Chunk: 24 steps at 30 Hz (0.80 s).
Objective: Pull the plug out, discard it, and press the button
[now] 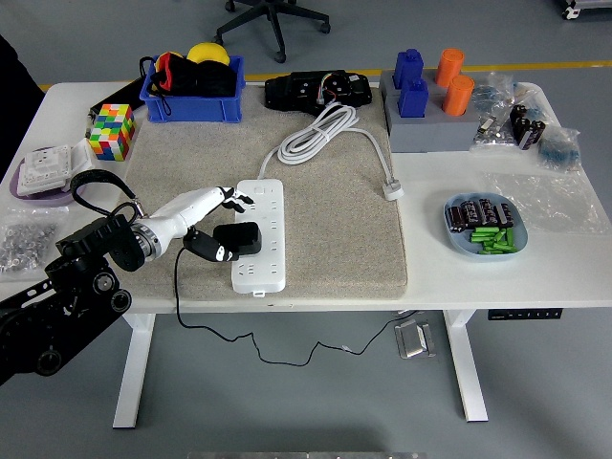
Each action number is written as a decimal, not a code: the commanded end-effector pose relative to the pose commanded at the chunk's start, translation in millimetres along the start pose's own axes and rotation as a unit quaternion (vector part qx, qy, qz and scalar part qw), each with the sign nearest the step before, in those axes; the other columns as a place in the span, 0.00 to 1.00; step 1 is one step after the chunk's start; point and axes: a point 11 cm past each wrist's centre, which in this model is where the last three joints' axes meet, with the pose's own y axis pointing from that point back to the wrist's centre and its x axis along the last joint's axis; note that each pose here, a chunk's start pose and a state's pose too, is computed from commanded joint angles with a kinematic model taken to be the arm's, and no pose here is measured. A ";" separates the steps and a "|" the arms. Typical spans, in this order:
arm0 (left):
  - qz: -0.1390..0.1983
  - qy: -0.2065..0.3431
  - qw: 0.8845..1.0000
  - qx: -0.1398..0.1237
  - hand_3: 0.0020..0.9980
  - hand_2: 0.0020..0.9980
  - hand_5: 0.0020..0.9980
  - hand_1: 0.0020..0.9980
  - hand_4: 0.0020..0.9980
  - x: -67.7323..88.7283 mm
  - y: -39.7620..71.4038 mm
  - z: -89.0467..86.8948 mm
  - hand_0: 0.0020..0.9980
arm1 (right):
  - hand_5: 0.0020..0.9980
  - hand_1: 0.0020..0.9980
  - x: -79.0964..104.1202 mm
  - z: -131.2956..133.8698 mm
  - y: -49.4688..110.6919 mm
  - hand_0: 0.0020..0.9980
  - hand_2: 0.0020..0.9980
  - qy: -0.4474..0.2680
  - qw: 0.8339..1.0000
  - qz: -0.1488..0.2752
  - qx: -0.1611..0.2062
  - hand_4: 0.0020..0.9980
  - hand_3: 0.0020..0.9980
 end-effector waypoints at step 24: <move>0.012 0.016 1.000 -0.024 0.51 0.32 0.00 0.32 0.64 7.7 0.8 11.2 0.42 | 0.66 0.73 0.0 1.4 0.0 0.77 0.72 0.001 1.000 0.000 -0.001 0.89 0.71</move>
